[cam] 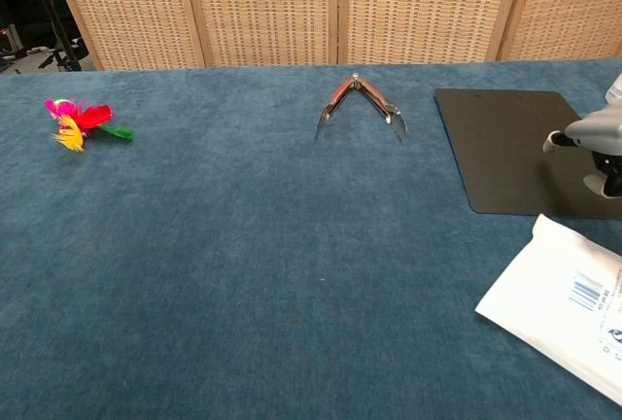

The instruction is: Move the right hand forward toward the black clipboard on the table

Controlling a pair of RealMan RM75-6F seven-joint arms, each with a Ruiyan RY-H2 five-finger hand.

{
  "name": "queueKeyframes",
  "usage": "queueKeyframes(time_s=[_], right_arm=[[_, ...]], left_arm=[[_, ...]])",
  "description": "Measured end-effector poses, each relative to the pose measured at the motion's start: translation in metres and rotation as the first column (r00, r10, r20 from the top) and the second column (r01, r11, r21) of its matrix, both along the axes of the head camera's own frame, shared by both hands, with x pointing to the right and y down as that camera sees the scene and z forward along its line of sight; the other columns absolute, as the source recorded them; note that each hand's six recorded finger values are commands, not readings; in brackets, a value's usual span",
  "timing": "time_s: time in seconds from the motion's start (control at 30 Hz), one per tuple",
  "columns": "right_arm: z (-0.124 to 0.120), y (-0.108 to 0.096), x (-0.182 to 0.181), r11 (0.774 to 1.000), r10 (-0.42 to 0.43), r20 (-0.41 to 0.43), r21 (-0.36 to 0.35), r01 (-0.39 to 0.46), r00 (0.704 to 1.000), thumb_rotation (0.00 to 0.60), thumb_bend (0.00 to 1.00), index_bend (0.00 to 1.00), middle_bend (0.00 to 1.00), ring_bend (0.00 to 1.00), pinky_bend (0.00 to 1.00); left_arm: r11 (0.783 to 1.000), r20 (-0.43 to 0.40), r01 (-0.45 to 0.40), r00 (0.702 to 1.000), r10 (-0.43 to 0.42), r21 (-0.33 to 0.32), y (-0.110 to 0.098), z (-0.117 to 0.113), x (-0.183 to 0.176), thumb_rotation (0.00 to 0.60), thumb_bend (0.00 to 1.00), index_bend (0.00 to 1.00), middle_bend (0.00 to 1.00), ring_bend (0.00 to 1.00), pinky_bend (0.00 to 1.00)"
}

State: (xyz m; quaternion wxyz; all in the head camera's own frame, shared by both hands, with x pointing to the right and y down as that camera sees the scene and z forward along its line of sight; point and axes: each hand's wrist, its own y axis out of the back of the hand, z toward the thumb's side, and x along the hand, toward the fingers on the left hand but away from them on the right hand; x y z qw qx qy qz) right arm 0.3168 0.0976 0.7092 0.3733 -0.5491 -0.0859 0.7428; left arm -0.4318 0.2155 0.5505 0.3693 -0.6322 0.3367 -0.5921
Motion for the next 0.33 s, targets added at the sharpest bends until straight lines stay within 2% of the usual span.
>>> queueKeyframes(time_s=[0.33], right_arm=[[0.0056,0.0045,-0.002,1.0,0.005,0.0,-0.021,-0.005,1.0,0.6,0.64,0.11,0.8,0.94,0.94]], left_arm=[[1.0,0.002,-0.001,1.0,0.001,-0.003,0.0003,0.0001,0.0003,0.6,0.21,0.0,0.0,0.0,0.0]])
